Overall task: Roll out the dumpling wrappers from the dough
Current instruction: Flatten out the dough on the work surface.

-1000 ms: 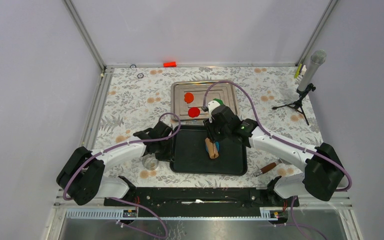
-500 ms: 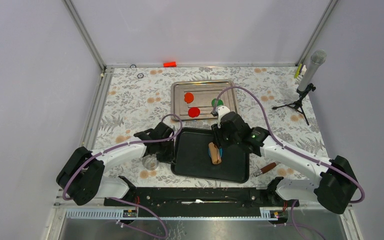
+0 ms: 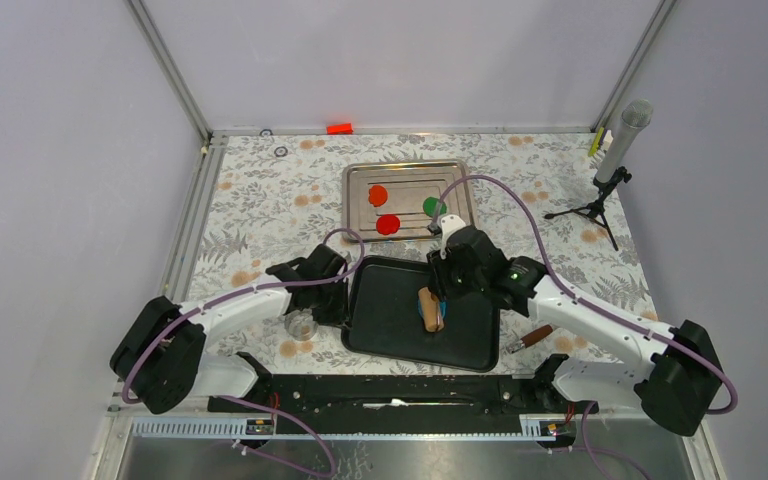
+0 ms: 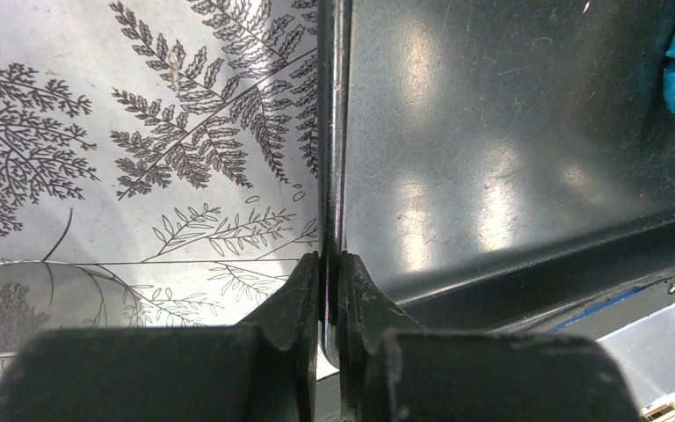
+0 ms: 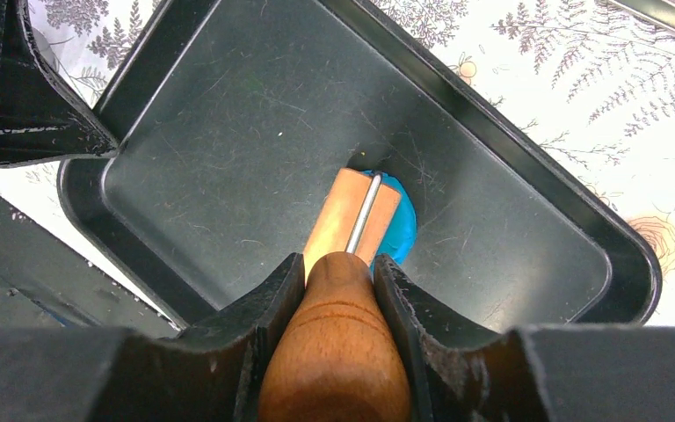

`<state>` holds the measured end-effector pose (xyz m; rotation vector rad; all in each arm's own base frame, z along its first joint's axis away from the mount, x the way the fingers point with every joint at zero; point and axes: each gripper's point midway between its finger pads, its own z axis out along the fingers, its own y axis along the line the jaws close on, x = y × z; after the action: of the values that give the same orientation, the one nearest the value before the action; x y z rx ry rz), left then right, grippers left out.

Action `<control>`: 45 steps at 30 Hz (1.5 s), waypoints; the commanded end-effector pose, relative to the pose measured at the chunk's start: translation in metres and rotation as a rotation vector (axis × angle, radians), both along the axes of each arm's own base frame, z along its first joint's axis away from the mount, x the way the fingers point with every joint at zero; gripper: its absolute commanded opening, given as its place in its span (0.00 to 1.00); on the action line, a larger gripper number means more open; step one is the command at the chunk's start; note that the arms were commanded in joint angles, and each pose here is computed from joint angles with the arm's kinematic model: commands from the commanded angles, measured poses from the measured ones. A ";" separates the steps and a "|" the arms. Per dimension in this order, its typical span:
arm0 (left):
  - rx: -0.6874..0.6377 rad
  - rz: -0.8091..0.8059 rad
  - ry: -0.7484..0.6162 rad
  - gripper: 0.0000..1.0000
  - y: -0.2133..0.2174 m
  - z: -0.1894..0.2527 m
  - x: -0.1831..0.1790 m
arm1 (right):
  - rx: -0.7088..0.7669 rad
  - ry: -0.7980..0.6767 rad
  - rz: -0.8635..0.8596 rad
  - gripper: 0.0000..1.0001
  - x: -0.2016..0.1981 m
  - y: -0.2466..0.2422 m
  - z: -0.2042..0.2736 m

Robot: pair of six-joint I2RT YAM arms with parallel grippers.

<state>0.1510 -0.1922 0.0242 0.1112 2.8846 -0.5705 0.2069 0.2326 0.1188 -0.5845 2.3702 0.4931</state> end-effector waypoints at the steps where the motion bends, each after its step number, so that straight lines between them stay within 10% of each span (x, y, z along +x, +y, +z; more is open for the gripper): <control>1: -0.088 0.046 -0.085 0.00 -0.016 0.025 0.021 | 0.121 -0.043 0.044 0.00 -0.008 0.010 0.029; 28: -0.118 0.077 -0.078 0.00 -0.020 0.024 0.020 | 0.163 0.076 -0.055 0.00 -0.035 -0.008 -0.055; 45: -0.118 0.073 -0.085 0.00 -0.020 0.028 0.022 | 0.358 0.028 0.077 0.00 -0.032 0.033 0.050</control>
<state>0.1479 -0.1927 0.0260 0.0540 2.8814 -0.5922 0.1788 0.2470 0.1187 -0.4880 2.3103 0.7895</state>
